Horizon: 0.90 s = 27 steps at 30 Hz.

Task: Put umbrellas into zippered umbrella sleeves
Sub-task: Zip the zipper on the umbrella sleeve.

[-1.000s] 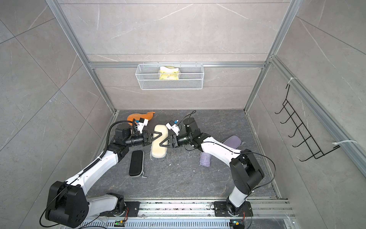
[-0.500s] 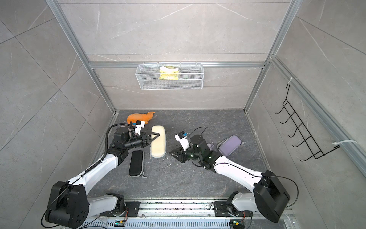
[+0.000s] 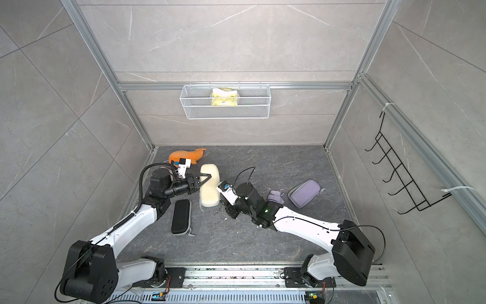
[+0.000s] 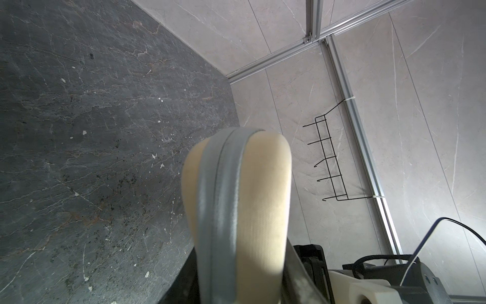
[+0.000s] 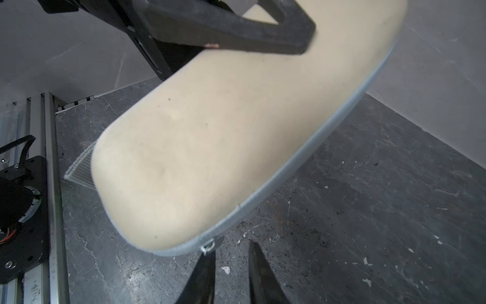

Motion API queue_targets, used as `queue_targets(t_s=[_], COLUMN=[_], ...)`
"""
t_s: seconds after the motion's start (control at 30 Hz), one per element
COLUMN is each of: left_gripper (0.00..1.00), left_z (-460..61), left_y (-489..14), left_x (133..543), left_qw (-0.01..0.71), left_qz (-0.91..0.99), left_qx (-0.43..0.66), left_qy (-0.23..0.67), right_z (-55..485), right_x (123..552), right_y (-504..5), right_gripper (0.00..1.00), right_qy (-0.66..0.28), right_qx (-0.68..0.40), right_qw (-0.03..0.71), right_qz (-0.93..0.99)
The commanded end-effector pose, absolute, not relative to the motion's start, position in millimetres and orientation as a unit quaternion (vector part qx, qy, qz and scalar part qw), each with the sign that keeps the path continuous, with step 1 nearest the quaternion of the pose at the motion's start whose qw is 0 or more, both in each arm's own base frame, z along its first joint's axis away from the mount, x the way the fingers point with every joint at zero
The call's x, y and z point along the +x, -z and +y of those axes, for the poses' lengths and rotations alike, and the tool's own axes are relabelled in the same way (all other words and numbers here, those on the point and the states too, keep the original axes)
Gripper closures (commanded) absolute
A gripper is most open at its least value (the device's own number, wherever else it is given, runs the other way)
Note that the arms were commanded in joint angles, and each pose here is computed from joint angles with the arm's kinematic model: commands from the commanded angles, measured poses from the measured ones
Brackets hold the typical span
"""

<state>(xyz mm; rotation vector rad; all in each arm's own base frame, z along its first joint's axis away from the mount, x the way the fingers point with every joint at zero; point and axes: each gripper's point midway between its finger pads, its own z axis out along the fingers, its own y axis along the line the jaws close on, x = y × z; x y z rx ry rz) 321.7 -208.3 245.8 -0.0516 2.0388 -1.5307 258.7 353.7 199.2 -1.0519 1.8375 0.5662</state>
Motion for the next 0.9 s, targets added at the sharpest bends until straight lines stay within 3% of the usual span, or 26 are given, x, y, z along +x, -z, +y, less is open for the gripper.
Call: queue_targets(t_s=[0.0,0.87], left_gripper=[0.86,0.90], left_z=[-212.4,-215.2], left_y=[-272.6,-262.8], left_x=[317.5,315.9], left_qw=[0.320,0.304], left_qz=[0.738,0.745], left_qx=[0.016,0.016], left_qy=[0.594,0.593], right_z=[362.9,380.5], right_x=[262.3,256.9], right_y=[-209.0,-226.9], right_gripper=[0.76,0.78], right_qy=[-0.211,-0.129], right_qx=[-0.455,-0.542], right_qw=[0.471,0.511], right_qz=[0.726,0.655])
